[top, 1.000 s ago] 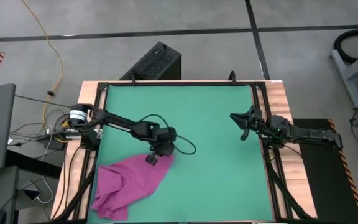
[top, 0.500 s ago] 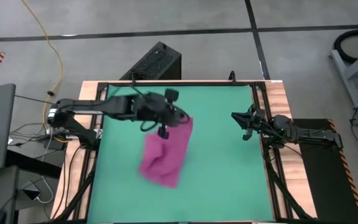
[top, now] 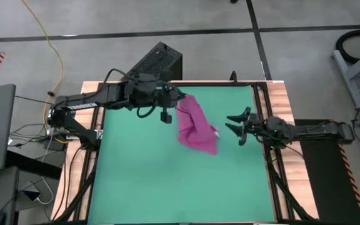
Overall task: Roll towel
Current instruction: Fold the pink towel
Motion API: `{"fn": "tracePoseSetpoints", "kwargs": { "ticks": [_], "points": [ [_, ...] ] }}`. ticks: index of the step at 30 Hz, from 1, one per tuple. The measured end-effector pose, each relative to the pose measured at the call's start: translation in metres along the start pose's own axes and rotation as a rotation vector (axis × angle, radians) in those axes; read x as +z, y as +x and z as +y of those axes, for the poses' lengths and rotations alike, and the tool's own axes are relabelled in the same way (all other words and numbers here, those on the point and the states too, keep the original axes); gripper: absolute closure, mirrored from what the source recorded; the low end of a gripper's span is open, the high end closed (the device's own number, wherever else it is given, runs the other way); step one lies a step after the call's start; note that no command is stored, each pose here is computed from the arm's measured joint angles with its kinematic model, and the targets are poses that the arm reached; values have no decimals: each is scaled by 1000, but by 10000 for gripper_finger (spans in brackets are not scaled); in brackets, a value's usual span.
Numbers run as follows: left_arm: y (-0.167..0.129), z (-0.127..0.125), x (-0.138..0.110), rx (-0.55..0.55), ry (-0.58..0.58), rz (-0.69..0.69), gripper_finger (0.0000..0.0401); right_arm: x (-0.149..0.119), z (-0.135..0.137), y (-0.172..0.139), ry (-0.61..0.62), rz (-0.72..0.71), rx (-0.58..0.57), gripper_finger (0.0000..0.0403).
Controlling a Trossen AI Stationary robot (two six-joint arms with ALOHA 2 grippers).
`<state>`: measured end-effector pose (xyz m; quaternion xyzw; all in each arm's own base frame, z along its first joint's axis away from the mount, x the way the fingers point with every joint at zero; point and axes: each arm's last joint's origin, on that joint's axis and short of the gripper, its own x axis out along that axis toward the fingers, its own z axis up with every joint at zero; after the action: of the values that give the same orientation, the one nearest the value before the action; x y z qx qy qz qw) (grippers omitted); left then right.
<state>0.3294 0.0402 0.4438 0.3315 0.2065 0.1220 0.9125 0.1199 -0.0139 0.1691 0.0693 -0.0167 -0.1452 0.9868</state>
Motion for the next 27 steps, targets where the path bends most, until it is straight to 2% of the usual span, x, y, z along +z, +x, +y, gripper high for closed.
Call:
{"fn": "tracePoseSetpoints", "kwargs": {
  "ticks": [5,7,15,20,27],
  "points": [
    [3,11,-9,33,-19,30,401,-14,11,9,-48,112,30,204],
    [4,15,-12,42,-29,39,401,-24,14,12,-71,195,4,212],
    [6,23,-19,61,-53,63,401,-38,20,27,-121,320,-180,229],
    [7,22,-20,56,-53,65,401,-39,18,44,-159,366,-266,207],
    [6,21,-20,43,-48,73,401,-39,8,80,-166,433,-296,168]
  ]
}}
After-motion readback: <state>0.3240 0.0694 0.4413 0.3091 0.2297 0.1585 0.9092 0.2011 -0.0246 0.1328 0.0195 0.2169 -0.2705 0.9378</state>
